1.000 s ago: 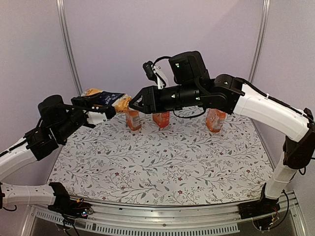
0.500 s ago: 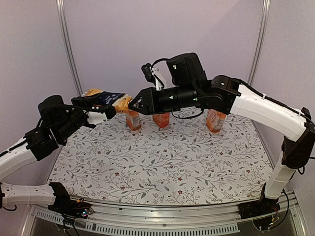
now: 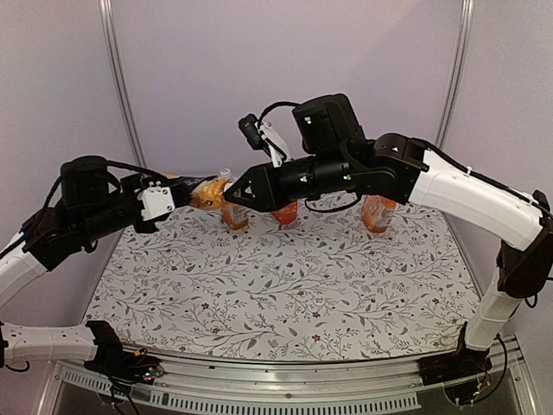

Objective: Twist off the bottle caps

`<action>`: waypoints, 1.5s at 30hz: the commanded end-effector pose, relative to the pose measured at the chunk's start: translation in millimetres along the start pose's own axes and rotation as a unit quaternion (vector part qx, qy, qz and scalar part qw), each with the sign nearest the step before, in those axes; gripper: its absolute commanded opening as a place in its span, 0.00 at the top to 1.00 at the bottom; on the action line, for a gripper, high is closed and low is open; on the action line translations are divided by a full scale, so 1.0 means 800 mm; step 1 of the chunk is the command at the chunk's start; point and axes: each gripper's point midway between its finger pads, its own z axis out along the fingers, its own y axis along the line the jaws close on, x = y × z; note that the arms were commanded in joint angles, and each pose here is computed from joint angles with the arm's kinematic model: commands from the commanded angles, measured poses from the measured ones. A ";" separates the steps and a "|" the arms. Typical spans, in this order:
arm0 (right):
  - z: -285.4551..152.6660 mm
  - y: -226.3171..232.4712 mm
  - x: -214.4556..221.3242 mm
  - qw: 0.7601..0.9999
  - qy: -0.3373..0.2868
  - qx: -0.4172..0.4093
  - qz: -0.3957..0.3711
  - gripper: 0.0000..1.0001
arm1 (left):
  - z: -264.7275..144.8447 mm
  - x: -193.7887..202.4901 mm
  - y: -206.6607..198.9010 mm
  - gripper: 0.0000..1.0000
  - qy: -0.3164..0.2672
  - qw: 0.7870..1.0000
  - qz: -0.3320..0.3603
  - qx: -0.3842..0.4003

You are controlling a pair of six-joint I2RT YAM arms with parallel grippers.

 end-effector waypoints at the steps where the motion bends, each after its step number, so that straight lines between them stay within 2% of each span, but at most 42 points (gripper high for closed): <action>1: -0.018 0.057 0.062 0.960 0.058 -0.050 -0.268 1.00 | -0.042 -0.048 -0.098 0.97 -0.082 0.955 -0.164 0.235; 5: -0.044 0.071 0.085 0.913 0.071 -0.046 -0.400 1.00 | -0.068 -0.071 -0.121 0.97 -0.114 0.916 -0.221 0.314; 8: -0.052 0.068 0.109 0.857 0.111 -0.034 -0.502 1.00 | -0.082 -0.087 -0.126 0.97 -0.122 0.882 -0.280 0.360; 9: -0.055 0.066 0.114 0.840 0.122 -0.032 -0.527 1.00 | -0.087 -0.092 -0.130 0.97 -0.123 0.869 -0.297 0.376; 11: -0.059 0.064 0.116 0.822 0.130 -0.031 -0.554 1.00 | -0.096 -0.098 -0.140 0.97 -0.126 0.845 -0.322 0.408; 14: -0.063 0.065 0.113 0.809 0.131 -0.032 -0.572 1.00 | -0.099 -0.101 -0.145 0.97 -0.129 0.833 -0.336 0.420; 17: -0.063 0.063 0.109 0.803 0.128 -0.027 -0.581 1.00 | -0.093 -0.098 -0.140 0.98 -0.126 0.843 -0.333 0.403; 19: -0.062 0.064 0.109 0.806 0.126 -0.026 -0.578 1.00 | -0.086 -0.094 -0.135 0.99 -0.122 0.853 -0.331 0.384; 20: -0.061 0.063 0.109 0.808 0.126 -0.025 -0.575 0.97 | -0.083 -0.093 -0.132 0.99 -0.121 0.858 -0.329 0.377; 21: -0.060 0.064 0.109 0.810 0.123 -0.025 -0.573 0.85 | -0.082 -0.092 -0.131 0.99 -0.121 0.861 -0.327 0.372; 24: -0.060 0.055 0.092 0.824 0.105 0.017 -0.556 0.33 | -0.080 -0.090 -0.129 0.99 -0.119 0.865 -0.323 0.364; 25: -0.060 0.053 0.081 0.836 0.093 0.035 -0.540 0.16 | -0.080 -0.089 -0.129 0.99 -0.116 0.867 -0.322 0.362; 27: -0.066 0.050 0.058 0.860 0.060 0.070 -0.502 0.02 | -0.075 -0.084 -0.128 0.99 -0.110 0.874 -0.320 0.349; 31: -0.080 0.050 0.027 0.915 0.008 0.063 -0.398 0.01 | -0.046 -0.060 -0.109 0.98 -0.082 0.913 -0.298 0.266; 32: -0.081 0.047 0.018 0.940 -0.006 0.061 -0.337 0.01 | -0.037 -0.052 -0.099 0.96 -0.072 0.926 -0.287 0.233; 34: -0.079 0.024 -0.007 0.971 -0.034 0.078 -0.222 0.01 | -0.016 -0.030 -0.071 0.91 -0.042 0.954 -0.257 0.150; 35: -0.076 0.014 -0.014 0.988 -0.045 0.078 -0.124 0.03 | -0.008 -0.023 -0.060 0.90 -0.035 0.963 -0.239 0.117; 37: -0.060 0.007 -0.015 0.996 -0.044 0.066 -0.030 0.06 | 0.006 0.003 -0.031 0.90 0.004 0.981 -0.194 0.027; 39: -0.049 -0.001 -0.015 0.996 -0.047 0.074 0.029 0.05 | 0.012 0.016 -0.014 0.91 0.023 0.990 -0.137 -0.028; 42: -0.034 -0.016 -0.018 0.991 -0.053 0.074 0.102 0.06 | 0.014 0.016 -0.003 0.91 0.025 0.993 -0.094 -0.062; 45: -0.026 -0.021 -0.030 0.988 -0.062 0.054 0.133 0.12 | 0.014 0.013 -0.002 0.91 0.023 0.994 -0.080 -0.067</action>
